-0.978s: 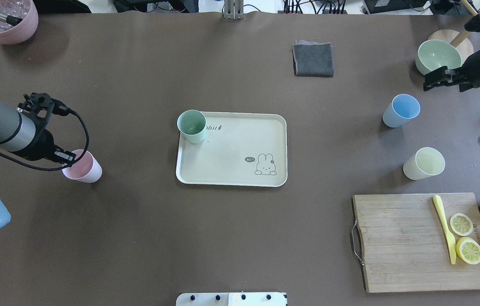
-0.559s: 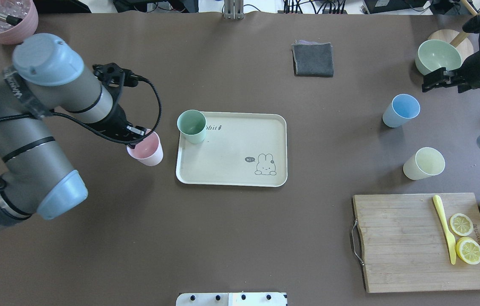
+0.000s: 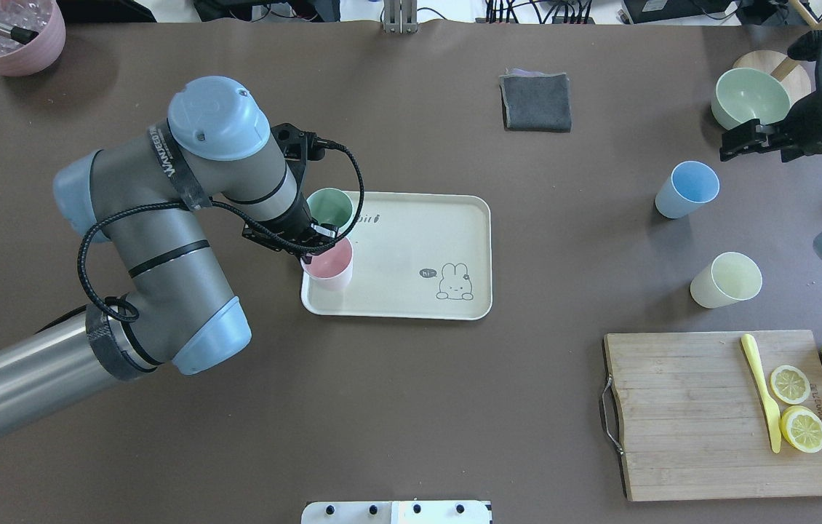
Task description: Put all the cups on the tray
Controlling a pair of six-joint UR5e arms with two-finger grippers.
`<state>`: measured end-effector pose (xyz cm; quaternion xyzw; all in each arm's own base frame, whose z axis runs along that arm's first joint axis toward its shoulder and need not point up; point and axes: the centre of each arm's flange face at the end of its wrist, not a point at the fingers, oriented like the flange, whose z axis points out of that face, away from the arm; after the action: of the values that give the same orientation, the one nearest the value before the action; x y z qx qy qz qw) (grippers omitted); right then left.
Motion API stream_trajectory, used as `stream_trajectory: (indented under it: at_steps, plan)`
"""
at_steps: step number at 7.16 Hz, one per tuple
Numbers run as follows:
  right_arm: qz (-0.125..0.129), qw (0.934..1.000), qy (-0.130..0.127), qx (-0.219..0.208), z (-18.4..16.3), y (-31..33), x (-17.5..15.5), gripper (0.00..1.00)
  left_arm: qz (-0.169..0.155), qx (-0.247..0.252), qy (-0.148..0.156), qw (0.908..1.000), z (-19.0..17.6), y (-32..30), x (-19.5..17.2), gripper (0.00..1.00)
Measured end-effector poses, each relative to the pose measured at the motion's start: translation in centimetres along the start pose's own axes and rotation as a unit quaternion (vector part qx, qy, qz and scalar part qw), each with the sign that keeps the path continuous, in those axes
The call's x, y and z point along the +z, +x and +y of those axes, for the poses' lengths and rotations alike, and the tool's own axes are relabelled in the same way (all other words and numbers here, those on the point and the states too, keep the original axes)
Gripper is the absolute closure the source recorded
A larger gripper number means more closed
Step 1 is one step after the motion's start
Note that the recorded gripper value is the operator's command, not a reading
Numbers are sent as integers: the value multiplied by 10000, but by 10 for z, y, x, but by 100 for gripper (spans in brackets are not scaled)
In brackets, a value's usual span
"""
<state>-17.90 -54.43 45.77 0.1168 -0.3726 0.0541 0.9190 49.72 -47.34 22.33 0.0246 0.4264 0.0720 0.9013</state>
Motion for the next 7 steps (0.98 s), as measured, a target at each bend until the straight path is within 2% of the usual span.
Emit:
stream_trajectory:
  at_steps: [1,2,3,5,7]
  plan:
    - [-1,10000,-9,-12,1,-1,1,0,12,9,18,10000,2,4,9,80]
    - [0,10000,-24,-29,1,-2,3,0,5,35,32,10000,6,8,15,17]
    - [-3,10000,-43,-56,3,-4,4,0,11,65,39,10000,8,10,17,3]
    - [-15,9999,-83,-114,3,-10,7,0,118,130,163,9997,10,13,2,2]
    - [0,9998,-144,-127,-15,-23,19,0,125,142,446,9988,-8,-22,-44,2]
